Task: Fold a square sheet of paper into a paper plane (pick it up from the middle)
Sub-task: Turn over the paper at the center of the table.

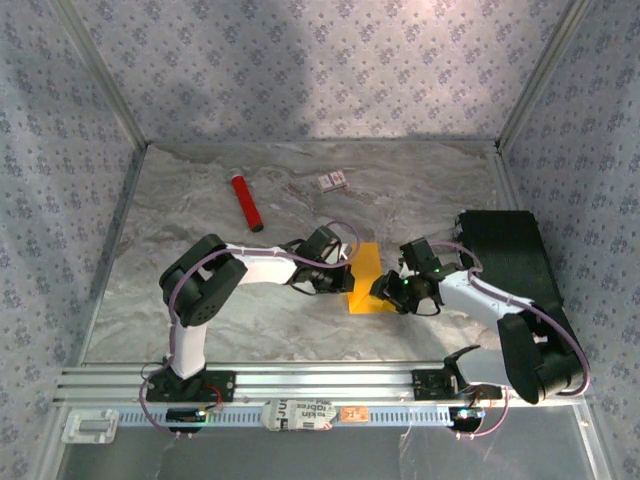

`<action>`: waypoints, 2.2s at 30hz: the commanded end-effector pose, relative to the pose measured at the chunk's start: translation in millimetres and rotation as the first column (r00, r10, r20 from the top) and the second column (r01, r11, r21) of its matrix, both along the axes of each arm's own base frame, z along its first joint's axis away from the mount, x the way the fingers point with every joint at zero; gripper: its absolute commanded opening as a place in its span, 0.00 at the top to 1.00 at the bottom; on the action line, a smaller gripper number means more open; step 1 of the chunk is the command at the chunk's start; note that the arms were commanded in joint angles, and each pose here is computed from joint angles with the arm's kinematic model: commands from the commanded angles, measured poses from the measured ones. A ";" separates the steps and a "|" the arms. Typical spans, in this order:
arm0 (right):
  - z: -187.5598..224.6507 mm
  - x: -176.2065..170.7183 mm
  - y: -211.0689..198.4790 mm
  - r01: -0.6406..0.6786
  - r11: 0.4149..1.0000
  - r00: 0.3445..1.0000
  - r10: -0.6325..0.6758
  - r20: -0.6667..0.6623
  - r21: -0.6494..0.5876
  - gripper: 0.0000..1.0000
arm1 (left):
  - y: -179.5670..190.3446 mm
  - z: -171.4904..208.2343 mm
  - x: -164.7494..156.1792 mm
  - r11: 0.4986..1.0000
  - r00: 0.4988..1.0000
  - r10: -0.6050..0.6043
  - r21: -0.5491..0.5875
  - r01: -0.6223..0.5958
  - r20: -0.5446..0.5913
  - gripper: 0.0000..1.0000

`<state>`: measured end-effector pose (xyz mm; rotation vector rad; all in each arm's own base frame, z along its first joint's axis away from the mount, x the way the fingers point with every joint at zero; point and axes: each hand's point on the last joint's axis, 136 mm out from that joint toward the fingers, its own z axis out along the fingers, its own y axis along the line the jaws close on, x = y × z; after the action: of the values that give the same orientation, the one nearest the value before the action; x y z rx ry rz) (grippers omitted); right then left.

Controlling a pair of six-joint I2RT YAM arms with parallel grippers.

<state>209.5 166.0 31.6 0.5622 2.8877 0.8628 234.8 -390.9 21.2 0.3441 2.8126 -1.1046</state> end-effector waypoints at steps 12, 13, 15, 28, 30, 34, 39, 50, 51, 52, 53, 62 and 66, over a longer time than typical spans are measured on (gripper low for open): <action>-0.9 8.8 12.7 -0.018 0.999 0.999 0.017 0.033 0.051 0.52 | 20.6 -25.2 -13.8 0.994 0.998 0.007 0.108 0.000 -0.063 0.96; -0.1 10.8 13.8 -0.019 0.998 0.999 0.017 0.037 0.060 0.52 | 20.4 -25.7 -13.7 0.994 0.998 0.008 0.108 -0.001 -0.064 0.95; -0.9 14.7 14.4 -0.019 0.998 0.999 0.017 0.030 0.065 0.52 | 19.2 -26.7 -13.3 0.994 0.998 0.006 0.107 0.001 -0.066 0.96; 20.0 43.0 16.9 -0.026 0.987 0.988 0.001 0.153 0.158 0.51 | 19.4 -29.0 -13.3 0.994 0.997 0.001 0.111 0.007 -0.075 0.96; 19.2 46.8 13.6 -0.020 0.986 0.988 -0.006 0.152 0.168 0.51 | 19.2 -29.0 -13.6 0.994 0.997 0.001 0.112 0.008 -0.076 0.96; 18.0 52.7 9.4 -0.012 0.982 0.988 -0.018 0.156 0.189 0.51 | 17.9 -28.5 -12.7 0.994 0.997 -0.004 0.107 0.012 -0.078 0.96; 15.8 57.0 9.9 -0.014 0.974 0.988 -0.021 0.154 0.227 0.52 | 17.5 -28.0 -12.2 0.994 0.997 -0.002 0.107 0.010 -0.080 0.96; 3.9 55.2 -0.8 0.036 0.974 0.992 -0.062 0.112 0.222 0.54 | 17.8 -26.0 -11.5 0.995 0.997 0.006 0.104 0.002 -0.081 0.96; 2.4 53.4 -1.5 0.040 0.975 0.992 -0.064 0.105 0.220 0.54 | 18.1 -25.7 -10.6 0.995 0.997 0.007 0.104 0.001 -0.078 0.96; 1.1 52.2 -1.9 0.040 0.975 0.993 -0.064 0.103 0.220 0.54 | 18.3 -25.7 -11.1 0.995 0.997 0.008 0.104 0.000 -0.079 0.96; -0.1 51.1 -2.0 0.042 0.974 0.993 -0.065 0.100 0.222 0.54 | 18.5 -25.7 -10.6 0.995 0.997 0.010 0.104 -0.002 -0.078 0.96; 4.3 60.0 2.5 0.010 0.965 0.987 -0.051 0.154 0.261 0.61 | 18.5 -25.4 -11.0 0.995 0.997 0.011 0.101 -0.003 -0.082 0.96; 2.5 63.7 -0.9 0.015 0.966 0.985 -0.058 0.162 0.260 0.63 | 18.7 -23.2 -10.1 0.995 0.997 0.012 0.098 -0.004 -0.079 0.96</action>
<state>272.4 165.0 35.0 0.5594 2.6344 1.2049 234.5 -391.0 21.2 0.3420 2.8287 -1.1040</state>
